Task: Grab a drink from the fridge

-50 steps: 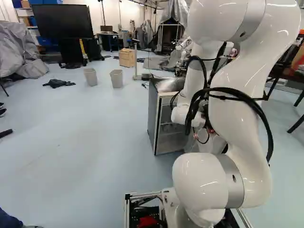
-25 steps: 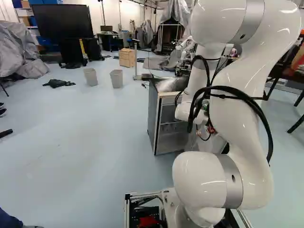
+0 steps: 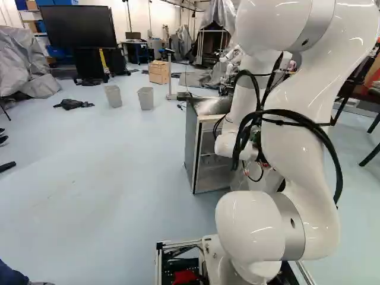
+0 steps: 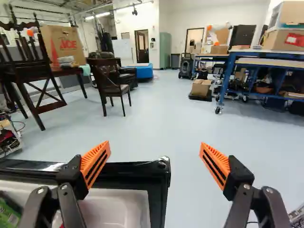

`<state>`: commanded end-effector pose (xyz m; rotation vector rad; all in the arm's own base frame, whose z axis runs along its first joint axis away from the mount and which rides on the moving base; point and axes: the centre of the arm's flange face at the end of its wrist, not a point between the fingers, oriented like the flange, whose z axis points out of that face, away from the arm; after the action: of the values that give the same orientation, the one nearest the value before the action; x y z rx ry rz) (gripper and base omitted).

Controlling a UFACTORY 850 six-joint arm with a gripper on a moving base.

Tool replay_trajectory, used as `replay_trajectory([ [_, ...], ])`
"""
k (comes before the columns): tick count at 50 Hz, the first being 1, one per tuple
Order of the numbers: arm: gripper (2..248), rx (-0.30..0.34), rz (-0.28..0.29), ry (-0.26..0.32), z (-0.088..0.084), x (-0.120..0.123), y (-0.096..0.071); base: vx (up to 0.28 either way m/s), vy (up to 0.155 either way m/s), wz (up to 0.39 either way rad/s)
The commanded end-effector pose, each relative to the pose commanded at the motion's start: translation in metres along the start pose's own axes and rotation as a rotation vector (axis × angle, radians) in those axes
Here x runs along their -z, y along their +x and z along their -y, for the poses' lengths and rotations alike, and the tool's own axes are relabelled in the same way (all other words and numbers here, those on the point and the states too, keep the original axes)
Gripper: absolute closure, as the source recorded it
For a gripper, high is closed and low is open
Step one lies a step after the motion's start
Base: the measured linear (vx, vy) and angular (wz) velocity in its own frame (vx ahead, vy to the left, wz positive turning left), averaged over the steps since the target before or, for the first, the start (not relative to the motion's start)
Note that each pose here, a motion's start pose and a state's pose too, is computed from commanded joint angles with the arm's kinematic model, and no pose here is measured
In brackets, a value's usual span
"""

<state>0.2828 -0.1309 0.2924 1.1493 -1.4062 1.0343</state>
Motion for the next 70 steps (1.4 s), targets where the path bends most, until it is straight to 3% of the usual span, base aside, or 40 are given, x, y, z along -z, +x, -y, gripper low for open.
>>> replay_trajectory([
  [23, 3, 0.059, -0.071, 0.162, -0.021, 0.026, 0.002, 0.0, 0.0, 0.0],
  [51, 3, 0.185, -0.092, 0.386, -0.095, 0.061, -0.002, 0.0, 0.0, 0.0],
  [70, 3, 0.202, -0.1, 0.508, -0.099, 0.085, -0.005, 0.0, 0.0, 0.0],
])
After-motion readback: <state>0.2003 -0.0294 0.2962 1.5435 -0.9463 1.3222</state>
